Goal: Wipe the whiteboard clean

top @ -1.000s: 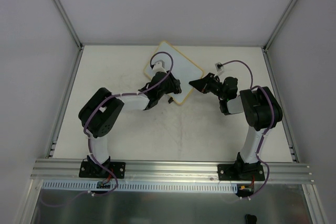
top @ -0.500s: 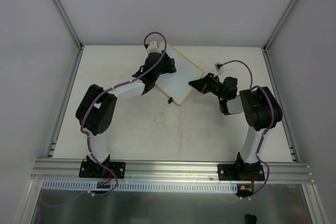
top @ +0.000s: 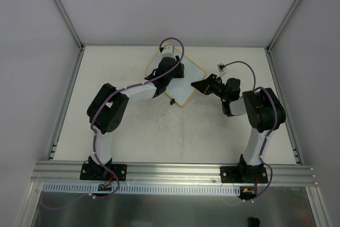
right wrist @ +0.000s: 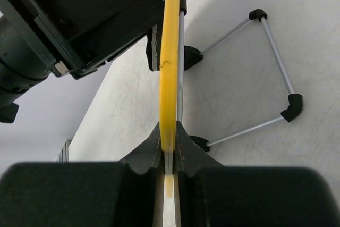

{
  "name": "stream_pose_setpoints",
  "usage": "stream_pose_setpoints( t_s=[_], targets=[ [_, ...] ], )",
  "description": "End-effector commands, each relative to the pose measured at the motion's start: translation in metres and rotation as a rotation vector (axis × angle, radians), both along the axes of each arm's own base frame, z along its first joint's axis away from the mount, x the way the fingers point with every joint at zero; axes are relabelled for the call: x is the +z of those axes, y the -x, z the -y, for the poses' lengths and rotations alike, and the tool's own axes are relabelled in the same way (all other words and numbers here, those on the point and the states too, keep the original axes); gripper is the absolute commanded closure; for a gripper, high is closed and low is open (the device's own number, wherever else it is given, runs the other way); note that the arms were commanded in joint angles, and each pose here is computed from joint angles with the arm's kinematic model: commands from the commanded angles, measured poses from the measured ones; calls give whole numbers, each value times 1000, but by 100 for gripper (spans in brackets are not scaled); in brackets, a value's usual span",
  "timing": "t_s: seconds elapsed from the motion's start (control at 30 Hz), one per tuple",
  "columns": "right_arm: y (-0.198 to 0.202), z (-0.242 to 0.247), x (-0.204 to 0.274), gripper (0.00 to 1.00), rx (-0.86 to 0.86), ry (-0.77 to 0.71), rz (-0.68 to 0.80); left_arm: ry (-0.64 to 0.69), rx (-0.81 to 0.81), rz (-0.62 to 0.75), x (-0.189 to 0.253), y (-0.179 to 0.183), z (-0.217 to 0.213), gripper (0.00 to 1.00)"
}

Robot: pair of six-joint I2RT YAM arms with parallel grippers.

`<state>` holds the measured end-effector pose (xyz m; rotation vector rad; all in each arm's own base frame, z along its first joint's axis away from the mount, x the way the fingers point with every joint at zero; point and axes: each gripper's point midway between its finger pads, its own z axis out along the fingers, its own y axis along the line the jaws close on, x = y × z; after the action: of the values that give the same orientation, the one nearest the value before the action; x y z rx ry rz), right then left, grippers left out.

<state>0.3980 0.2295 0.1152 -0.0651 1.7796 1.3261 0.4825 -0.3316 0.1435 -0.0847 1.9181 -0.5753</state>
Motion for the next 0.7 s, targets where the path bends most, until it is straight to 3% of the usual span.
stream_pose_setpoints(
  t_s=[0.0, 0.4, 0.67],
  targets=[
    [13, -14, 66, 100, 91, -61, 294, -36, -6, 96, 26, -1, 19, 100],
    [14, -15, 67, 100, 92, -61, 294, -42, 14, 2, -21, 24, 12, 100],
    [14, -15, 66, 100, 92, -61, 292, -48, -12, -75, -66, 63, 25, 100]
  ],
)
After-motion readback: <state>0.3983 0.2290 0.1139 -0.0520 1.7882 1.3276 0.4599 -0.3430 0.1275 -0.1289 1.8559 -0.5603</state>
